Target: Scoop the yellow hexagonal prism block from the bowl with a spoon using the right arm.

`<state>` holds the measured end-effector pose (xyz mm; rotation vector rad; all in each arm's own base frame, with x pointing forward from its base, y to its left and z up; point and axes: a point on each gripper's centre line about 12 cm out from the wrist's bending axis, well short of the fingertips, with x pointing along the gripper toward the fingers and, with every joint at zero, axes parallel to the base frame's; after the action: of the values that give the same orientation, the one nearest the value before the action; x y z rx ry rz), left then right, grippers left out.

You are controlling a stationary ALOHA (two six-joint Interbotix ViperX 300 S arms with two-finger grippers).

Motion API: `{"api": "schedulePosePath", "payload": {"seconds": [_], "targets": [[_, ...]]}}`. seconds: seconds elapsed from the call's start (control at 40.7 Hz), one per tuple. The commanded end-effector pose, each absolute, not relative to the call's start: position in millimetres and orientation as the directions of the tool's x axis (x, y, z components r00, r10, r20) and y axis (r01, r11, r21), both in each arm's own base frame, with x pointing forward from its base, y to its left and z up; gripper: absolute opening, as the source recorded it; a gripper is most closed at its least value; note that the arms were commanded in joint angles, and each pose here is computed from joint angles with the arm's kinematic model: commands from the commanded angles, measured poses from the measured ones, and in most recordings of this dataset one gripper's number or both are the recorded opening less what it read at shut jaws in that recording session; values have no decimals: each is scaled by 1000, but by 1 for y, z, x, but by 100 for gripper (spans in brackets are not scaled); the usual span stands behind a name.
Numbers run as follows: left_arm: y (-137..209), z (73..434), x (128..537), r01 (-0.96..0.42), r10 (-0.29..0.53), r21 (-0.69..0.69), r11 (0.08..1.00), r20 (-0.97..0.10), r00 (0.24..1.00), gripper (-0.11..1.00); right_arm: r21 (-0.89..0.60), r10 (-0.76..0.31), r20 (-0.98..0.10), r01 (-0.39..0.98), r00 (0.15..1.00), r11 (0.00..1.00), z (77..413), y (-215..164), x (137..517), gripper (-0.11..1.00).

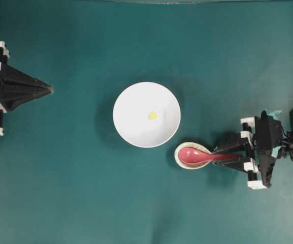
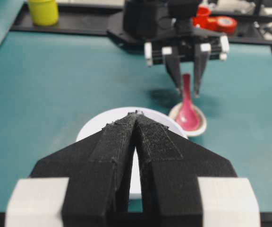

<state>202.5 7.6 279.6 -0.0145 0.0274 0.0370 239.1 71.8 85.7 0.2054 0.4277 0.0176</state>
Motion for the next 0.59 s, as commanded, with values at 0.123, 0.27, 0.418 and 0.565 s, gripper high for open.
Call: {"api": "schedulePosePath", "payload": {"seconds": [0.123,0.27,0.418,0.565], "targets": [[8,288,205,-40,39,-11,999,-8,999,0,202,62,-405,23,912,979,86,74,241,38],[8,288,205,-39,39,-9,999,-8,999,0,201,51,-412,36,910,979,85,71,239,38],[8,289,205,-39,39,-9,999,-3,999,0,203,41,-416,49,908,978,84,70,238,38],[8,289,205,-39,39,-8,999,-3,999,0,203,41,-416,49,908,978,84,70,238,38]]}}
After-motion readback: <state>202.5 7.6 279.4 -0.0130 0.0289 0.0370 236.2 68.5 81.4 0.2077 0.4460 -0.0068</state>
